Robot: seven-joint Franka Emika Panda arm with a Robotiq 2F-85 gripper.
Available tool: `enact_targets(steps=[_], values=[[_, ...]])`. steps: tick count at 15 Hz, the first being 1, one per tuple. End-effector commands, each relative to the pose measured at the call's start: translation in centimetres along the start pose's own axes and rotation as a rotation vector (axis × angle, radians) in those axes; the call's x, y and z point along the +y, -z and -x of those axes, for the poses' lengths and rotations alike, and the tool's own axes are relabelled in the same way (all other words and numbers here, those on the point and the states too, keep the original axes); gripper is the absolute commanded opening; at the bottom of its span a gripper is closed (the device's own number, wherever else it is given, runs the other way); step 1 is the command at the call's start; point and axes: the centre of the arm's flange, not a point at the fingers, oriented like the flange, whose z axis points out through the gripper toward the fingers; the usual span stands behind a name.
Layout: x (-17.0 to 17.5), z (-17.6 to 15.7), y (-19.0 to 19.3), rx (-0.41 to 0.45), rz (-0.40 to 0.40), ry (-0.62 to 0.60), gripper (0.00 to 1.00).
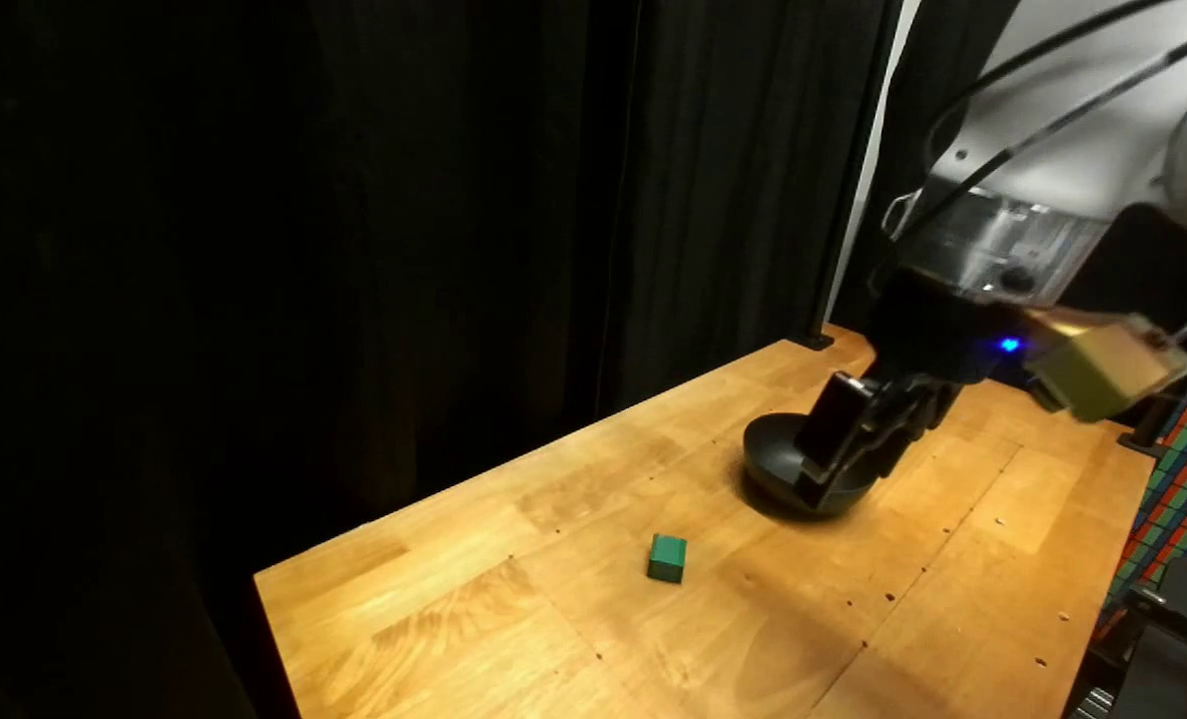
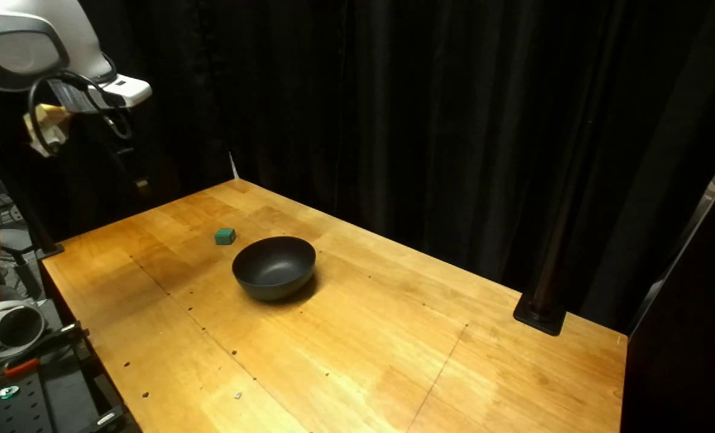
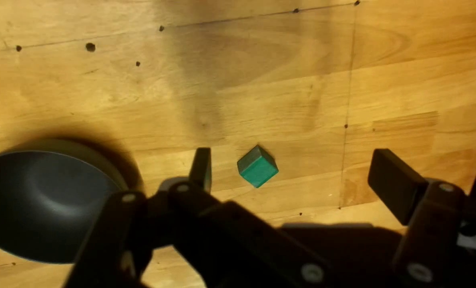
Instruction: Put the block in the bowl
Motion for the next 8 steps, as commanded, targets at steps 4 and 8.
enact_targets(steps=[4,8], values=[[-0.6,-6.8,-9.7,0.051,0.082,-0.052,1.0],[-0.9,-8.7,-13.3,0.083,0.074,-0.097,1.0]])
